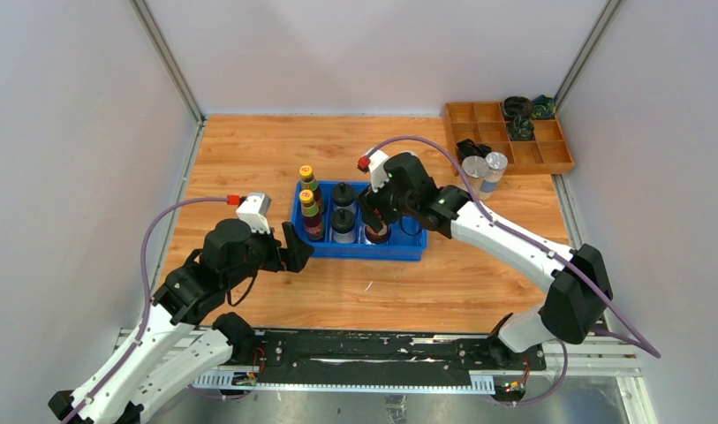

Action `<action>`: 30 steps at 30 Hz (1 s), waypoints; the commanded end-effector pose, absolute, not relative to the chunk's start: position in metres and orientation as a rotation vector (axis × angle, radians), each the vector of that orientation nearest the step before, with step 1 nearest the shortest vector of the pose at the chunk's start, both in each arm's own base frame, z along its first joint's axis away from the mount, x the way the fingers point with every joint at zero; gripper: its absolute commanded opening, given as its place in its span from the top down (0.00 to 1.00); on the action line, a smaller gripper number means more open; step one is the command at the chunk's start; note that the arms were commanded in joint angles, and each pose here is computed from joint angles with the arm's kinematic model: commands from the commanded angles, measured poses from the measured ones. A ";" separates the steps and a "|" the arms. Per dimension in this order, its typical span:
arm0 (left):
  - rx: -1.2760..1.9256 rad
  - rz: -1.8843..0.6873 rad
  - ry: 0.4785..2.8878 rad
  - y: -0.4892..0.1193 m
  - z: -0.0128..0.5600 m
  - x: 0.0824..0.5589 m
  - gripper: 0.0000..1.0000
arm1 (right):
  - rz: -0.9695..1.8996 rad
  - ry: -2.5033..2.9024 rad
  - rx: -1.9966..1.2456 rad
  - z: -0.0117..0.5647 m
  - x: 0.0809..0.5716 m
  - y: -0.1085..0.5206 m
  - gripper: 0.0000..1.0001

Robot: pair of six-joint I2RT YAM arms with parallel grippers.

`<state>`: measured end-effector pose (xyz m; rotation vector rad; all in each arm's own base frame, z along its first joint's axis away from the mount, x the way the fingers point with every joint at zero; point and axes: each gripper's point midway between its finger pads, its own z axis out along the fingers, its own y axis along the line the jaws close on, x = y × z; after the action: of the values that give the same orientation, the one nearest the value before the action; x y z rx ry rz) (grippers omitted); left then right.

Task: Organize the condiment bottles
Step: Place the bottle in the storage box.

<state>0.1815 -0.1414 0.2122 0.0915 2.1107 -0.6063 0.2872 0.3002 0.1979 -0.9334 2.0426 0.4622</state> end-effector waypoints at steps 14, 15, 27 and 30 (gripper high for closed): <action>0.108 -0.607 2.109 -0.143 0.213 0.181 0.00 | 0.500 1.917 -0.871 0.230 0.306 0.326 0.42; 0.103 -0.605 2.109 -0.142 0.213 0.181 0.00 | 0.501 1.918 -0.873 0.229 0.306 0.326 0.42; 0.081 -0.603 2.114 -0.141 0.213 0.181 0.00 | 0.491 1.929 -0.872 0.218 0.306 0.324 0.42; 0.080 -0.605 2.111 -0.141 0.213 0.180 0.00 | 0.489 1.930 -0.873 0.215 0.307 0.326 0.42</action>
<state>0.1819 -0.1409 0.2116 0.0858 2.1137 -0.6029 0.2986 0.3089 0.1887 -0.9220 2.0353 0.4493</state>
